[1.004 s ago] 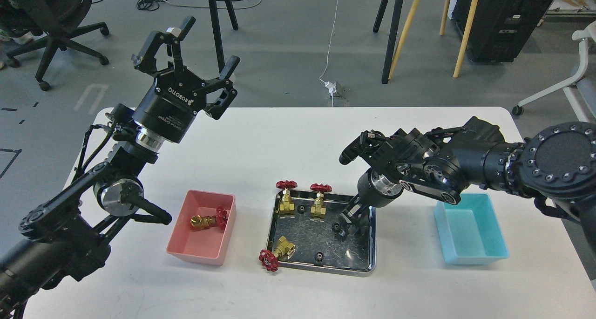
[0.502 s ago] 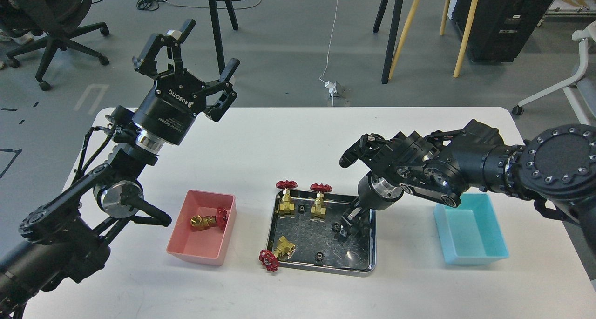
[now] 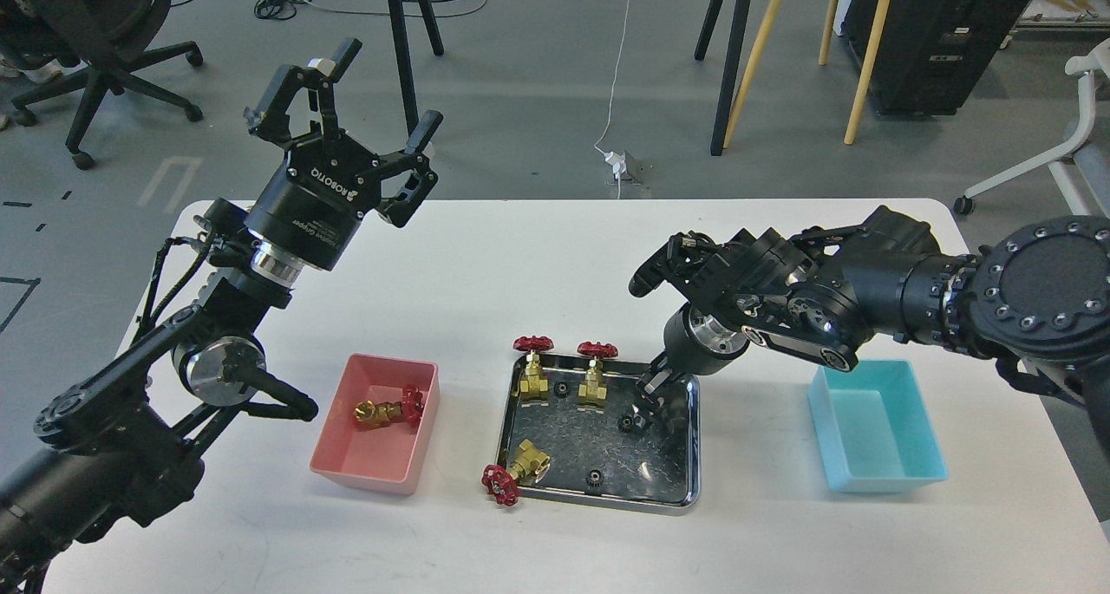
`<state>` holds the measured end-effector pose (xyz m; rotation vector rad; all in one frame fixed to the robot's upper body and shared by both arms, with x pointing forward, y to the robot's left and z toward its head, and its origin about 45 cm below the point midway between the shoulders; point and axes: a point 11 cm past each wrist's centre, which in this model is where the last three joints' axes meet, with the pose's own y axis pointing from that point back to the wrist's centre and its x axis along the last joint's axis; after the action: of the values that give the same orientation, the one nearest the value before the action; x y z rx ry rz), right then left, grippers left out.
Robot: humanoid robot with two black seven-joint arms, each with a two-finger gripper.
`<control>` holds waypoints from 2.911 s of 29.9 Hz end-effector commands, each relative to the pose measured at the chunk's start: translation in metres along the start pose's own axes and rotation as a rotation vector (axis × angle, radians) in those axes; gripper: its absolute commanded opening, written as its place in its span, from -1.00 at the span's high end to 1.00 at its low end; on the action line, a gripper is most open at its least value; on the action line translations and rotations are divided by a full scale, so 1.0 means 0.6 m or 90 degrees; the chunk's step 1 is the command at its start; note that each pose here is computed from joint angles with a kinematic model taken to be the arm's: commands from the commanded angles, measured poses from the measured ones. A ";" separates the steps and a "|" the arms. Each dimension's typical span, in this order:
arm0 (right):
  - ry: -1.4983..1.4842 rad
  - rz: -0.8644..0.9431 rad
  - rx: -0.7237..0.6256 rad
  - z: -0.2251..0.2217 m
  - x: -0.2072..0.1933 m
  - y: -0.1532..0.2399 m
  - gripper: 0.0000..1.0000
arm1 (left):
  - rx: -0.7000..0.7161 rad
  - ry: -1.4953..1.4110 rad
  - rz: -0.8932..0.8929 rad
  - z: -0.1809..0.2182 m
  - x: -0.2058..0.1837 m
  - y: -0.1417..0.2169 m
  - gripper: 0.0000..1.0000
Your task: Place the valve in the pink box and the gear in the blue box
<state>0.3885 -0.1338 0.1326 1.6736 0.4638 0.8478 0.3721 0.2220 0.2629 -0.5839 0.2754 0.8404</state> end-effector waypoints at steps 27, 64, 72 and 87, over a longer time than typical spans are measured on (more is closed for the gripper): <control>-0.113 -0.024 -0.054 0.117 -0.216 0.258 1.00 | 0.003 0.022 -0.019 -0.015 -0.013 -0.003 -0.90; -0.814 0.700 0.282 0.227 -0.085 0.431 -0.95 | 0.018 -0.179 0.005 0.150 0.091 -0.038 -0.94; -0.997 0.709 0.709 0.179 -0.010 0.398 -0.96 | 0.031 -0.205 0.066 0.170 0.144 -0.054 -0.99; -1.025 0.769 0.781 0.222 0.006 0.359 -0.96 | -0.007 -0.086 0.146 0.093 0.174 -0.053 -0.99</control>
<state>0.4605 -0.2778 0.3237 3.0626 -1.5669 -0.4892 0.4641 0.3021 0.2744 -0.5020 0.2099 1.0937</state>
